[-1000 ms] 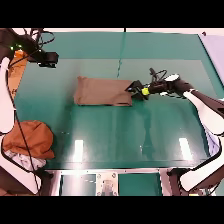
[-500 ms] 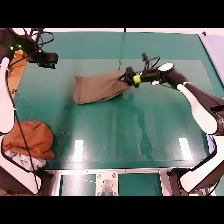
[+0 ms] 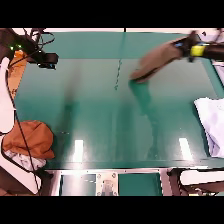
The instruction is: Fold the shirts.
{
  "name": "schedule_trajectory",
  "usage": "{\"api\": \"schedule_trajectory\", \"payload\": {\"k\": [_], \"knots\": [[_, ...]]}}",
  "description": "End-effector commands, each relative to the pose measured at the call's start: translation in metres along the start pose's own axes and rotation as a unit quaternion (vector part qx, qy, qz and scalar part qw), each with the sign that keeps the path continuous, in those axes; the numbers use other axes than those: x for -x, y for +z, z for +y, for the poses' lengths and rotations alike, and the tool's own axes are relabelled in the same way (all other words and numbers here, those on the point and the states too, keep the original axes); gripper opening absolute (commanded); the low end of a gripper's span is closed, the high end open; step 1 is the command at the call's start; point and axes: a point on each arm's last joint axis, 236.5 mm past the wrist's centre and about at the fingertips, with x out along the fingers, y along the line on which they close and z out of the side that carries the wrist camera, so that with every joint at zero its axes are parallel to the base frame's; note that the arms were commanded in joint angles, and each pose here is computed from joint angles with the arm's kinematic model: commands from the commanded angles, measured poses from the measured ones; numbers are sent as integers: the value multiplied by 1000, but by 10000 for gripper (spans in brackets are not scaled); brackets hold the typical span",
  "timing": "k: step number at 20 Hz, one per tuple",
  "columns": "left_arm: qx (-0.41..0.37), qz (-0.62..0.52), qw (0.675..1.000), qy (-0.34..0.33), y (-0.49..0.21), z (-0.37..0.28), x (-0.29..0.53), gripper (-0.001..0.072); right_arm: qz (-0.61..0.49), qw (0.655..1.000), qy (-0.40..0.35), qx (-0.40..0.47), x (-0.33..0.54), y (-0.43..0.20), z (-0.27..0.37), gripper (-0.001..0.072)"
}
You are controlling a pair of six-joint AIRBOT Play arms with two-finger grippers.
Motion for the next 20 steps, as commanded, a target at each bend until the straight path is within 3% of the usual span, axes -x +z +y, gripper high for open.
{"api": "schedule_trajectory", "payload": {"k": [1, 9, 17, 20], "knots": [[-1, -1, 1000, 0, 0, 0, 1, 22, -95, 995, -32, -15, 94, 60, -25, 17], [-1, -2, 1000, 0, 1, 0, 1, 23, -188, 968, -151, -68, 242, 96, -130, 16], [3, -2, 1000, 0, 1, 0, 1, 23, -209, 942, -243, -100, 308, 81, -168, 16], [3, -1, 1000, -2, 0, -1, 1, 23, -199, 914, -322, -143, 331, 59, -189, 16]]}}
